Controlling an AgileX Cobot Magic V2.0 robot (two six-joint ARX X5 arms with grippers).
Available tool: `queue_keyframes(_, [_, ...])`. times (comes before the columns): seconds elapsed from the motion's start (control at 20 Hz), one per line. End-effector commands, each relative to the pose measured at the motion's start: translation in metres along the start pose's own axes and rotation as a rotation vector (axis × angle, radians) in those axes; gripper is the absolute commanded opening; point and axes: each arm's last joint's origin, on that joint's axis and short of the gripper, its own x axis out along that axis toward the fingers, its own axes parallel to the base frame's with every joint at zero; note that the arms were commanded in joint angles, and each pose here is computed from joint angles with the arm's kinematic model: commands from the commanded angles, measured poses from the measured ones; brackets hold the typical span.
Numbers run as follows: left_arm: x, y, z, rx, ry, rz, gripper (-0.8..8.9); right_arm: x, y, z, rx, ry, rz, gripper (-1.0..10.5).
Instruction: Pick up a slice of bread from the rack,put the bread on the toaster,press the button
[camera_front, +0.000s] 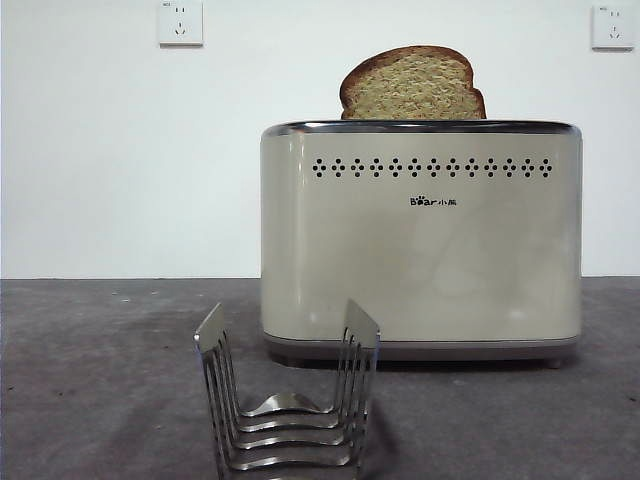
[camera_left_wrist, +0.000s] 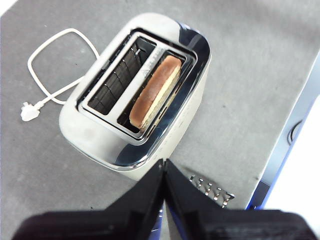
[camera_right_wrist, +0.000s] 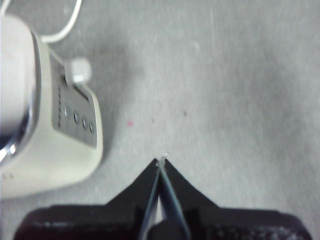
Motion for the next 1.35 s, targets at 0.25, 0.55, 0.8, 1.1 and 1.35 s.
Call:
queue_keyframes(0.25, [-0.025, 0.002, -0.007, -0.028, -0.061, 0.009, -0.08, 0.003, 0.004, 0.008, 0.056, -0.055, 0.114, 0.0])
queue_keyframes(0.55, [-0.047, 0.001, -0.023, -0.036, -0.098, 0.014, -0.08, 0.026, -0.004, 0.031, 0.114, -0.092, 0.310, 0.0])
queue_keyframes(0.8, [-0.035, 0.004, -0.050, -0.147, -0.006, 0.034, -0.08, 0.081, -0.044, 0.051, 0.259, -0.019, 0.635, -0.1])
queue_keyframes(1.1, [-0.016, 0.009, -0.065, -0.210, 0.080, 0.053, -0.08, 0.152, -0.059, 0.047, 0.340, 0.139, 0.756, -0.1])
queue_keyframes(1.35, [-0.016, 0.009, -0.065, -0.219, 0.080, 0.055, -0.08, 0.170, -0.062, 0.044, 0.357, 0.171, 0.845, -0.1])
